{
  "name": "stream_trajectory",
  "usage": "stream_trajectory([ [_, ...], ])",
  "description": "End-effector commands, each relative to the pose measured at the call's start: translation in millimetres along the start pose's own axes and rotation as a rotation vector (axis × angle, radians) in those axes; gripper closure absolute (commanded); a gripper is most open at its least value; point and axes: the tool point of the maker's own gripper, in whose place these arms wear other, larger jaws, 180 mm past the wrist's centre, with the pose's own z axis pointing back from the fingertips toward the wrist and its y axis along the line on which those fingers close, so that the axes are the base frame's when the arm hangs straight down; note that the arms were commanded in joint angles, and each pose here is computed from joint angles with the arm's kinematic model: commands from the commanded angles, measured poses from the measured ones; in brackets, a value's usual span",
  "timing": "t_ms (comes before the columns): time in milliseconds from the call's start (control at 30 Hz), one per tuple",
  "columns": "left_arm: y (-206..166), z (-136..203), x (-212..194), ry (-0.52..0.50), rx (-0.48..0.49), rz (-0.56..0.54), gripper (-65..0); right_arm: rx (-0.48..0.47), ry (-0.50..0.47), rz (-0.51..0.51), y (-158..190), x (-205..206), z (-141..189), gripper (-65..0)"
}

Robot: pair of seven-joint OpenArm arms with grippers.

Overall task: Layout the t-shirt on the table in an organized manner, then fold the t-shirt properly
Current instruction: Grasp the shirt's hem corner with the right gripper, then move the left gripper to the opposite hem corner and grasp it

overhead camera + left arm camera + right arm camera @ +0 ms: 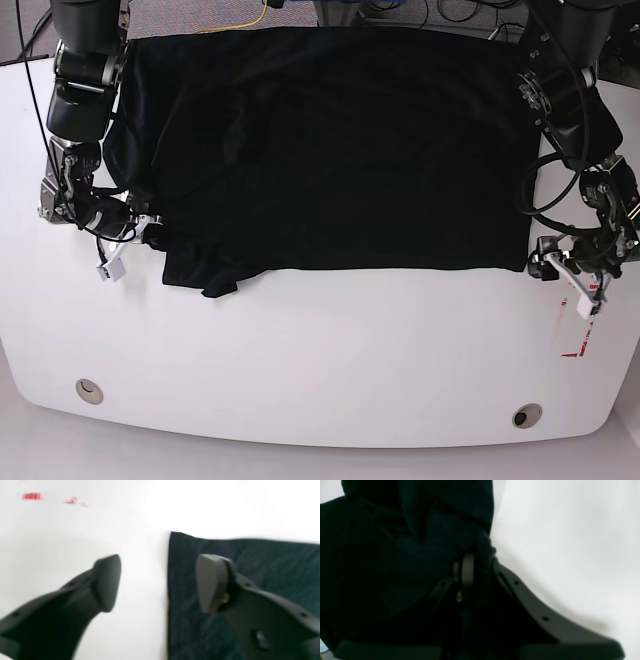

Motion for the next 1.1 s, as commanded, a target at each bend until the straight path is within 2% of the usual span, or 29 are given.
stream_trajectory([
  [0, -4.2, -1.5, 15.4, -0.038, -0.009, -0.022, -49.6, -0.012, -0.036, 0.021, -3.5, 18.0, 8.8, -7.8],
  [100, -12.3, -12.1, 10.9, -0.035, -0.033, -0.015, -49.0, -0.003, -0.037, 0.019, 0.1, 17.2, 5.7, -7.8],
  [300, -14.3, -32.5, -8.2, -0.002, -0.046, 0.101, -49.3, 0.005, -0.035, 0.019, 3.9, 16.5, 2.5, -7.8],
  [567, -17.8, -43.4, -24.3, 0.030, -0.068, 0.135, -49.3, 0.008, -0.036, 0.018, 4.7, 16.5, 2.0, -7.8],
  [700, -24.5, -45.6, -27.1, 0.037, -0.095, 0.114, -49.0, 0.008, -0.036, 0.018, 4.7, 16.5, 2.0, -7.8],
  [833, -41.8, -48.5, -31.7, 0.061, -0.150, 0.060, -42.8, 0.008, -0.038, 0.019, 4.8, 17.4, 2.0, -7.8],
  [1067, -44.5, -48.1, -35.1, 0.080, -0.162, 0.041, -30.8, 0.007, -0.041, 0.020, 4.8, 19.1, 2.4, -7.8],
])
